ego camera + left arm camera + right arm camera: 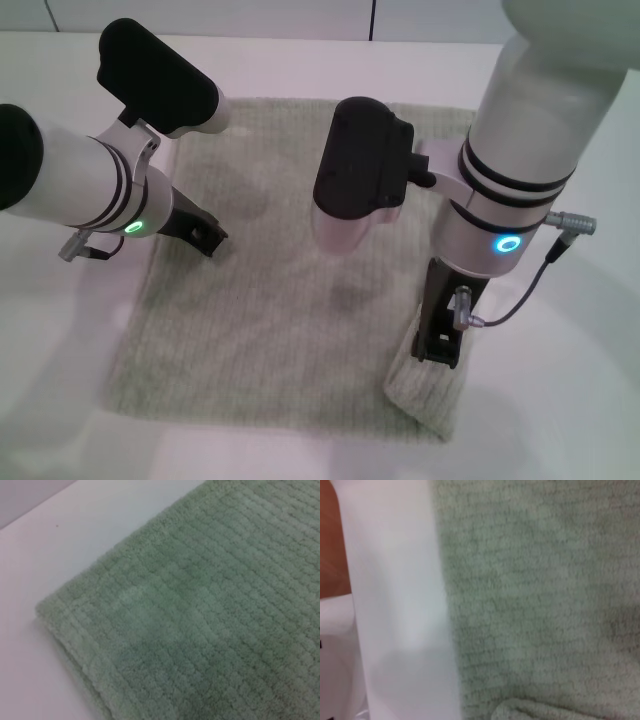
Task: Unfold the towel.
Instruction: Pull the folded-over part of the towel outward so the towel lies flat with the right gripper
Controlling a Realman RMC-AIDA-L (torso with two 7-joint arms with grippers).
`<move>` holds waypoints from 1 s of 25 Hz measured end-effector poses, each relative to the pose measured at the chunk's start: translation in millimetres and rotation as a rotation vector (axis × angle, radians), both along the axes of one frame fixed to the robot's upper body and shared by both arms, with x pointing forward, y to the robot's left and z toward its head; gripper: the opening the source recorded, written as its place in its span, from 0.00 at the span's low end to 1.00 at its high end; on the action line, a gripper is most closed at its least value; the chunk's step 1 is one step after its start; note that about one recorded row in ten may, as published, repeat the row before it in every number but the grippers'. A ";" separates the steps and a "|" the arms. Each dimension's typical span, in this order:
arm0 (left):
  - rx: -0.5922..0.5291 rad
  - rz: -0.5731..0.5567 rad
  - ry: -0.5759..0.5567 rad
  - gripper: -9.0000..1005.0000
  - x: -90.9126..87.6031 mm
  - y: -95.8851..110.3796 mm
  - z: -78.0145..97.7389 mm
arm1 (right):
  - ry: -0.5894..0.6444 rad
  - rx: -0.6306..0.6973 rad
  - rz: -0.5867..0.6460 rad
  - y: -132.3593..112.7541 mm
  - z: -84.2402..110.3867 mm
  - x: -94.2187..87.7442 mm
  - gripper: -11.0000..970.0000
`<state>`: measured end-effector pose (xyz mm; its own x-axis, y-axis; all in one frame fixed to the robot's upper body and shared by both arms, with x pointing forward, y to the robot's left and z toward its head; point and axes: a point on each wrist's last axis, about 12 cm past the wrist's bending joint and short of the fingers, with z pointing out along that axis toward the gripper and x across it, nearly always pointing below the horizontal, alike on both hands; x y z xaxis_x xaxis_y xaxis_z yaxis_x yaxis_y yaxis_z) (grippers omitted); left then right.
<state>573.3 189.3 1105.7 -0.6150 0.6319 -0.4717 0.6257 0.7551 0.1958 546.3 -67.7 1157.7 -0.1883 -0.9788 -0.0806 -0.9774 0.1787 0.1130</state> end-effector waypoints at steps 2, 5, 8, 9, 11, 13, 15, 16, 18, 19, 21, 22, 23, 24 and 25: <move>0.001 0.000 -0.001 0.01 0.2 0.0 0.2 | -0.003 0.015 -0.003 0.4 4.2 0.6 0.05; 0.003 -0.002 -0.005 0.01 1.5 -0.7 1.3 | -0.001 0.034 -0.016 0.1 9.8 1.1 0.01; 0.006 -0.004 -0.005 0.01 2.4 -1.3 1.4 | 0.004 0.028 -0.028 1.3 11.0 -0.5 0.01; 0.008 -0.005 -0.004 0.01 3.0 -1.6 1.2 | 0.004 0.024 -0.026 1.8 10.5 -1.3 0.03; 0.009 -0.007 -0.005 0.01 4.0 -2.4 1.9 | 0.002 0.025 -0.019 3.1 9.8 -2.9 0.06; 0.009 -0.009 -0.006 0.01 4.2 -2.8 2.2 | -0.002 0.032 -0.010 5.0 10.6 -4.3 0.10; 0.010 -0.007 -0.005 0.01 4.8 -2.6 1.9 | -0.009 0.037 0.001 7.0 11.8 -5.6 0.16; 0.011 -0.007 -0.004 0.01 5.0 -2.4 1.9 | -0.013 0.038 0.008 8.2 12.1 -6.4 0.20; 0.014 -0.005 -0.001 0.01 6.1 -1.8 1.2 | -0.020 0.038 0.019 9.7 11.8 -7.6 0.28; 0.015 -0.005 0.000 0.01 6.5 -1.9 1.0 | -0.022 0.036 0.024 10.6 11.5 -8.0 0.33; 0.017 -0.006 0.001 0.01 7.0 -2.1 0.8 | -0.028 0.028 0.033 12.3 9.5 -9.1 0.42; 0.017 -0.006 0.002 0.01 7.1 -2.1 0.7 | -0.032 0.015 0.048 14.0 6.0 -11.3 0.47; 0.017 -0.006 0.002 0.01 7.2 -2.1 0.7 | -0.032 0.015 0.048 14.0 6.0 -11.3 0.52; 0.018 -0.006 0.002 0.01 7.3 -2.1 0.8 | -0.033 0.010 0.053 14.5 4.7 -12.4 0.57; 0.017 -0.006 0.001 0.01 7.3 -2.2 0.9 | -0.033 0.000 0.062 15.1 2.7 -14.4 0.58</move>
<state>580.7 187.1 1106.6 -0.6117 0.6438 -0.4596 0.6306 0.7477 0.2080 531.9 -52.6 1160.3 -0.1240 -0.9886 -0.0855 -0.9899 0.1173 0.0801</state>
